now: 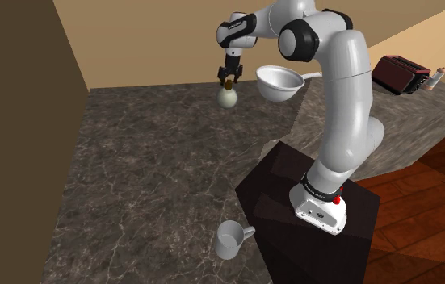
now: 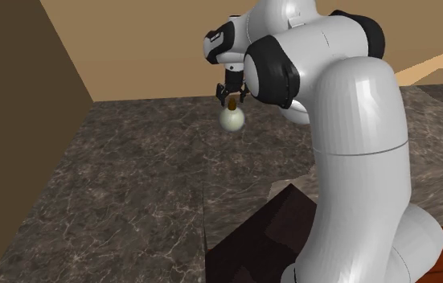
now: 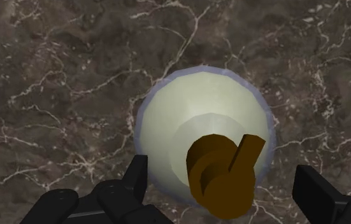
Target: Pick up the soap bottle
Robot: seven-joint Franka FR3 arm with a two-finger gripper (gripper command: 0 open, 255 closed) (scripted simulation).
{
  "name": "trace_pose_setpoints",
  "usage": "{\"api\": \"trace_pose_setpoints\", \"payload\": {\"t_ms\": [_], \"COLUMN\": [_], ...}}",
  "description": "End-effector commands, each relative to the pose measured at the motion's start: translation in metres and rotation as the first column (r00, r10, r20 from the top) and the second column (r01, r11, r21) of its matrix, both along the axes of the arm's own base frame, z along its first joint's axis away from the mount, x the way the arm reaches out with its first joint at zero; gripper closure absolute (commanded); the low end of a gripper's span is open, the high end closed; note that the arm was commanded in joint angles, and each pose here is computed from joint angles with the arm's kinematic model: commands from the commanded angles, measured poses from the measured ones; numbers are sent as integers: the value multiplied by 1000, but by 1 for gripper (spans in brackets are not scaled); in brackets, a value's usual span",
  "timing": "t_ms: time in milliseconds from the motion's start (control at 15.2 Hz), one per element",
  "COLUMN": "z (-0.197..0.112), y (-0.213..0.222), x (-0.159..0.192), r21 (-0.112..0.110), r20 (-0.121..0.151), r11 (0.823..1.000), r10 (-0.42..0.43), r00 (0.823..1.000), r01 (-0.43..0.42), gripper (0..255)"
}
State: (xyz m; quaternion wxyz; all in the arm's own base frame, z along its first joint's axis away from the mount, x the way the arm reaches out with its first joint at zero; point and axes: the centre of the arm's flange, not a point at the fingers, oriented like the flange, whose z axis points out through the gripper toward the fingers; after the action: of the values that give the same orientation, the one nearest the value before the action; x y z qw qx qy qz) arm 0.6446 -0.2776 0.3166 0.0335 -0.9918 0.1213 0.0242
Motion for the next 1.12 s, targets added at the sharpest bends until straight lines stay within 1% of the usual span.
{"api": "trace_pose_setpoints", "payload": {"t_ms": [0,594,1056], "z": [-1,-1,36], "y": [1,0,0], "x": [1,0,0], "r21": [0,0,0], "r20": [0,0,0], "r11": [1000,1000,1000], "r10": [0,0,0], "r00": [1000,1000,1000], "r01": [0,0,0], "gripper": [255,255,255]}}
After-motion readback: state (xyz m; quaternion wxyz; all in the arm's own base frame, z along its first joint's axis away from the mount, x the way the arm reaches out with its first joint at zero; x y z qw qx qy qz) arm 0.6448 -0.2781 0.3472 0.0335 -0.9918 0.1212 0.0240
